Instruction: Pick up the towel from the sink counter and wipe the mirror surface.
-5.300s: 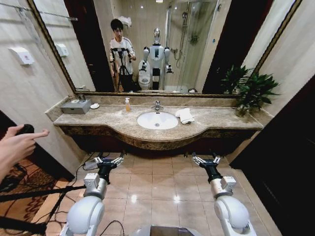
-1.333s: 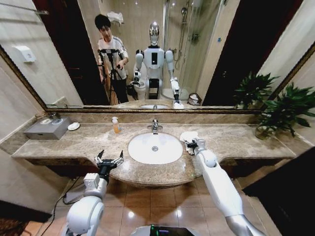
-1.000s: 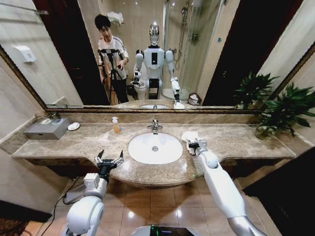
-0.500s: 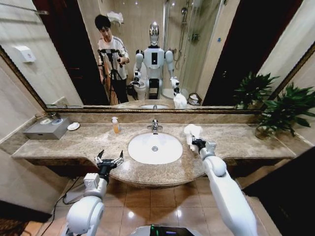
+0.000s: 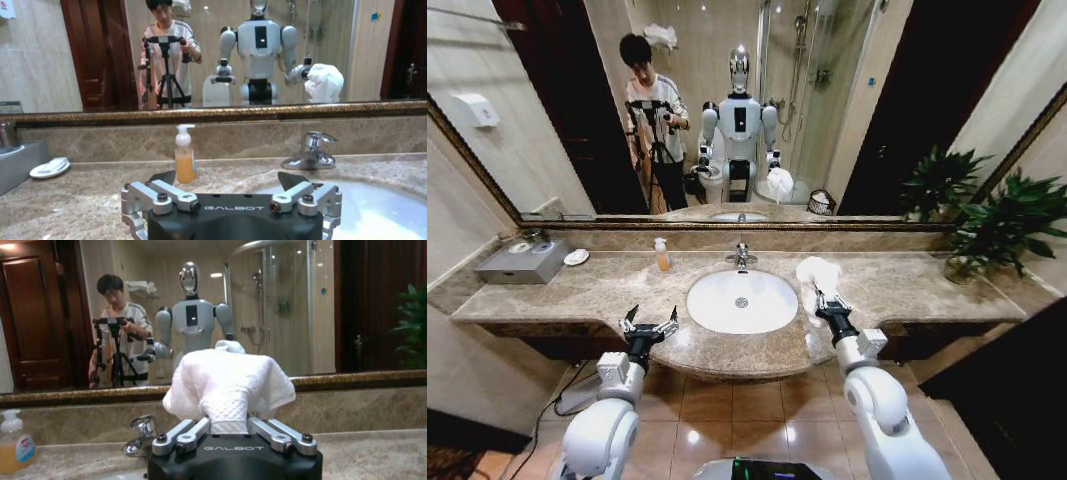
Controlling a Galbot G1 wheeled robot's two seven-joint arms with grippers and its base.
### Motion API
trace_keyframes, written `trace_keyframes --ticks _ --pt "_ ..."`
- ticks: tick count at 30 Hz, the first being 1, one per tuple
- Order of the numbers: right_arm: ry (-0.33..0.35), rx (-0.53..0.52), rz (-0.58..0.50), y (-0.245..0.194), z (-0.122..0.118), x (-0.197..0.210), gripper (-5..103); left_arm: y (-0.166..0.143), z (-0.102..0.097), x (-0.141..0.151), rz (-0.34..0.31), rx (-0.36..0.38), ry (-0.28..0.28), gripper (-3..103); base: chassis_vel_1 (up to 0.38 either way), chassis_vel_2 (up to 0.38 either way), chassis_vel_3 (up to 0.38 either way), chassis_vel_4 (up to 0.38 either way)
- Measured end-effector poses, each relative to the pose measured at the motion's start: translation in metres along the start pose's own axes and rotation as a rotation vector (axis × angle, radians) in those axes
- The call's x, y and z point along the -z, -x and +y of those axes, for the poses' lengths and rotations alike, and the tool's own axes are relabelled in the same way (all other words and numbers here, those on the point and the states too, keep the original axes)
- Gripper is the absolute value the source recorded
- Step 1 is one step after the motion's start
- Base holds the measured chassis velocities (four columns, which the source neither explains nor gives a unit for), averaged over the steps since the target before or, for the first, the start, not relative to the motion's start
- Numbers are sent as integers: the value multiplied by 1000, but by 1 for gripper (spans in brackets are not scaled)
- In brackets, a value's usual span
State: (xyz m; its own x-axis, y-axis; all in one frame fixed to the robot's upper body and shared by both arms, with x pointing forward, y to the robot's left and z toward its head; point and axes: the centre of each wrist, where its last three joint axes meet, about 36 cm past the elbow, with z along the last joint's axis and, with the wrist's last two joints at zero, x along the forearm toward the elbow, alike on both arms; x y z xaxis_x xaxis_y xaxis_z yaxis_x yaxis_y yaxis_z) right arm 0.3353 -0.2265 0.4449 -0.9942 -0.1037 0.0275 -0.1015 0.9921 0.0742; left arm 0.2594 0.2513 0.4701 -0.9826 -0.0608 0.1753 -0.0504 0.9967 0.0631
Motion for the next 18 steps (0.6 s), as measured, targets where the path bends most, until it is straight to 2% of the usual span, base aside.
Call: trace_keyframes --ticks 7,18 --pt "-11 33 -2 4 6 2 10 0 0 0 0 0 0 100 -18 12 18 -17" --pt "-6 43 2 7 12 1 10 0 0 0 0 0 0 100 -79 70 93 -88"
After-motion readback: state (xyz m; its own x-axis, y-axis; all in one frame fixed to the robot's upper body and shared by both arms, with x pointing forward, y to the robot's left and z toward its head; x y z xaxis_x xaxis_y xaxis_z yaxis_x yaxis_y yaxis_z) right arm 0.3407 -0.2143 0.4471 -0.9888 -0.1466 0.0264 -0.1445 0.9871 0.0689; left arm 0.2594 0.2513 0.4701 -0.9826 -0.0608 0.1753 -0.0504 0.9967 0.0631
